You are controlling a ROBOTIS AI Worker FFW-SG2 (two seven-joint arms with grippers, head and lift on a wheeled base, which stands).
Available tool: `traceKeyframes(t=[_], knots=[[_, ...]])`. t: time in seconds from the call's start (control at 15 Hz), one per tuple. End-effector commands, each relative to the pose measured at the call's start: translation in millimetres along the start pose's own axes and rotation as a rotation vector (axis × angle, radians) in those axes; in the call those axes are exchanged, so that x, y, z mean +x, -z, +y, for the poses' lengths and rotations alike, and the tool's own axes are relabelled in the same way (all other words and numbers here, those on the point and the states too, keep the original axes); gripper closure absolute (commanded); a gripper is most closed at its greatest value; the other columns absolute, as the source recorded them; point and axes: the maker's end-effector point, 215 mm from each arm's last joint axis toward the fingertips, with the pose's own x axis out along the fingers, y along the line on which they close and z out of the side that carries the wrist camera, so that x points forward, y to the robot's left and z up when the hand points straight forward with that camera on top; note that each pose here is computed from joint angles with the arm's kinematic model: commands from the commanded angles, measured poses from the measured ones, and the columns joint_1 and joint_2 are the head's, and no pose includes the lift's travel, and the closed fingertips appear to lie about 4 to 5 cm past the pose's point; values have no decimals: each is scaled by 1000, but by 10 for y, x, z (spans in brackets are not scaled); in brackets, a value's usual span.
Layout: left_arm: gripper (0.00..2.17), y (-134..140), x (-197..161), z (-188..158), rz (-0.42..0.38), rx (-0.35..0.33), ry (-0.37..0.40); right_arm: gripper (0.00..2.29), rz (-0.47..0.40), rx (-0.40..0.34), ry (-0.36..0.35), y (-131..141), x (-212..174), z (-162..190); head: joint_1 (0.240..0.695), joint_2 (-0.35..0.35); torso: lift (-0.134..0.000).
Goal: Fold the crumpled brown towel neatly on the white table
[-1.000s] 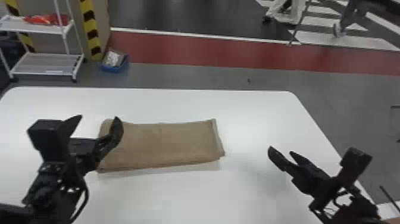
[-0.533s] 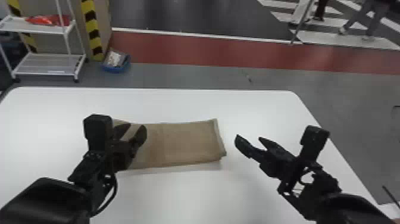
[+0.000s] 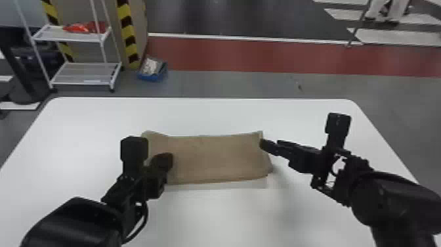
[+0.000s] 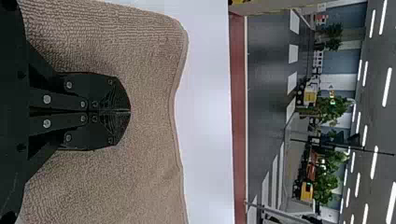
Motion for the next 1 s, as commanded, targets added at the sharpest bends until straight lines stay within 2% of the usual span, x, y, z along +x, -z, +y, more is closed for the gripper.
traceKeyframes(t=[0.0, 0.4, 0.6, 0.67, 0.73, 0.8, 0.93], knots=[[2010, 11, -1, 1, 2, 4, -3, 414, 65, 13, -13, 88, 58, -9, 695, -82, -124], [2010, -19, 13, 13, -1, 13, -9, 478, 164, -3, -32, 250, 203, 10, 695, -73, -124], [2010, 16, 20, 39, 13, 13, -16, 657, 201, -3, -47, 316, 240, 85, 695, -62, -124], [2010, 12, 28, 42, 13, 14, -15, 792, 217, 7, -63, 343, 251, 123, 695, -59, -124], [2010, 19, 33, 38, 15, 16, -14, 809, 232, 16, -75, 358, 249, 150, 695, -56, -124], [2010, 19, 37, 32, 16, 17, -13, 964, 243, 27, -86, 375, 243, 164, 695, -52, -124], [2010, 24, 67, 28, 23, 21, -11, 1004, 245, 43, -101, 363, 235, 174, 695, -46, -124]])
